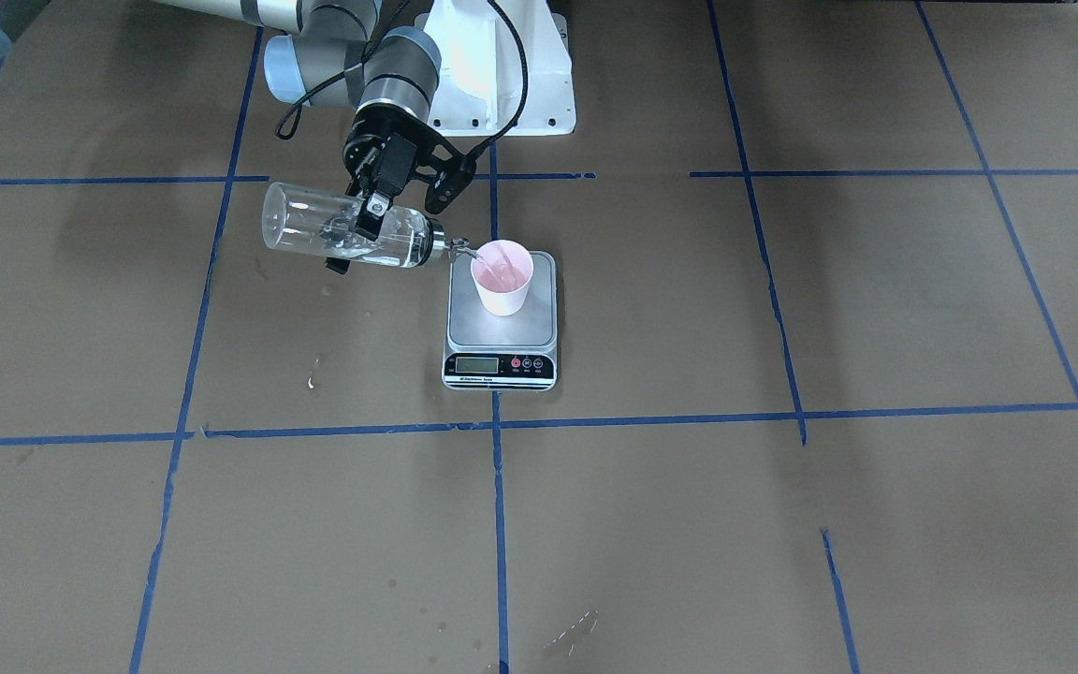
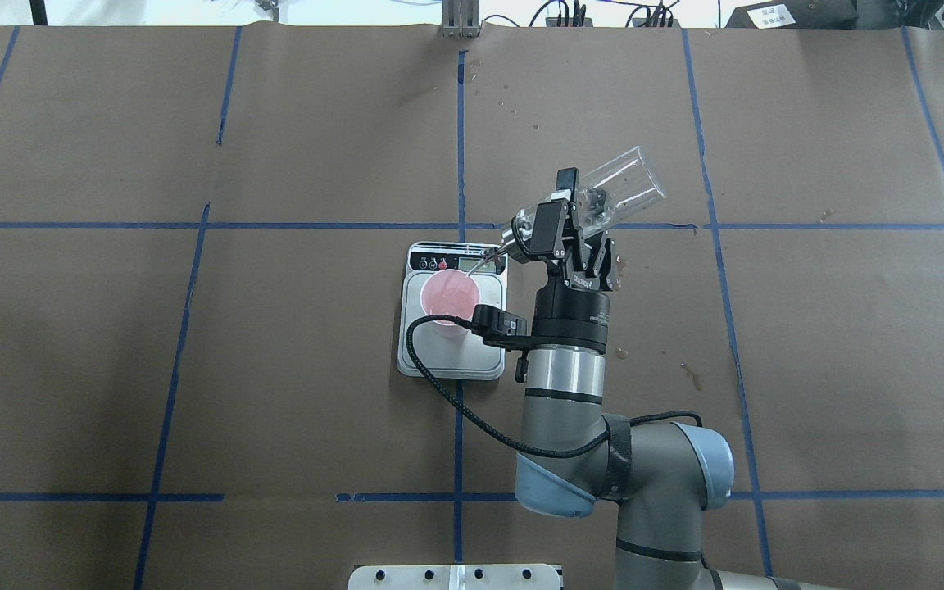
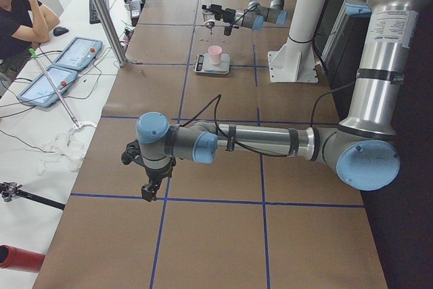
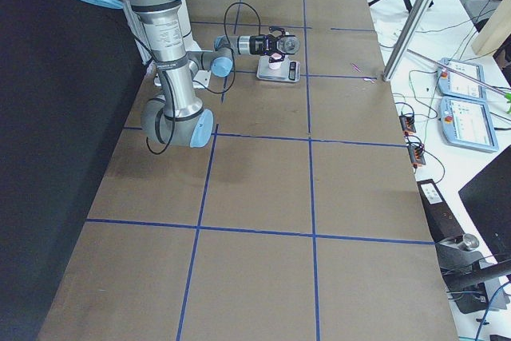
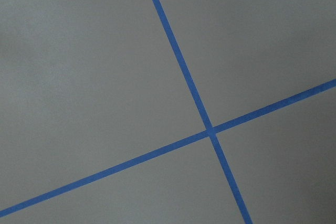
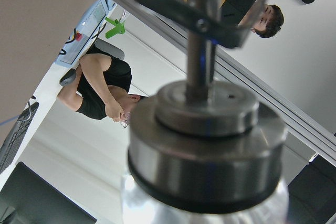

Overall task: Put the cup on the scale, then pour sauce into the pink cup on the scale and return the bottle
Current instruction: 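Tilt the bottle spout over the pink cup with the right gripper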

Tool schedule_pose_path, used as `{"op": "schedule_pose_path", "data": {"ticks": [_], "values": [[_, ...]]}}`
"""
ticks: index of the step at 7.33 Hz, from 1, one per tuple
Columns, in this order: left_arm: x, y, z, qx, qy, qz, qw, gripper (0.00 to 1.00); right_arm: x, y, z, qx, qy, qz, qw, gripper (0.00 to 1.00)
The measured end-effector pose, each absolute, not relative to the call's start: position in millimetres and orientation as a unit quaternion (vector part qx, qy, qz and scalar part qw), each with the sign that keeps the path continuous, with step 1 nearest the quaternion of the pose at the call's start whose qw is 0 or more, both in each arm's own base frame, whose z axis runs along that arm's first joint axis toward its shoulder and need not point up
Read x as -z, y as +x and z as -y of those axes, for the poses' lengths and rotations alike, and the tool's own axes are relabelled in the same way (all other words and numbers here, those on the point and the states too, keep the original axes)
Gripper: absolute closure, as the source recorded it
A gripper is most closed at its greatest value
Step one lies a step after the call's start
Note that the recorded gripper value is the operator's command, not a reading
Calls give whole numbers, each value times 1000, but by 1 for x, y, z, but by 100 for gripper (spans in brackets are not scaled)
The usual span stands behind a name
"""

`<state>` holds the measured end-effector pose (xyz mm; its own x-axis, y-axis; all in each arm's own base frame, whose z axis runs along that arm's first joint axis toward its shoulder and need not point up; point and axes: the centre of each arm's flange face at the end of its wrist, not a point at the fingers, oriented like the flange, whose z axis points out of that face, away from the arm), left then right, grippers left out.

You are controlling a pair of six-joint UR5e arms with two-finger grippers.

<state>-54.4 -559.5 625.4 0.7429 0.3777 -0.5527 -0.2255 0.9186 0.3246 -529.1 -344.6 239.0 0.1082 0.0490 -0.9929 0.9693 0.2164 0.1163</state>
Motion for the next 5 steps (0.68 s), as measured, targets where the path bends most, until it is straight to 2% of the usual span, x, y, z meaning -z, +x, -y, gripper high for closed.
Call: {"op": "schedule_pose_path", "data": {"ticks": [5], "values": [[-624, -54, 560, -163, 120, -319, 926, 0, -268, -534, 338, 340, 543, -459, 616, 100]]}}
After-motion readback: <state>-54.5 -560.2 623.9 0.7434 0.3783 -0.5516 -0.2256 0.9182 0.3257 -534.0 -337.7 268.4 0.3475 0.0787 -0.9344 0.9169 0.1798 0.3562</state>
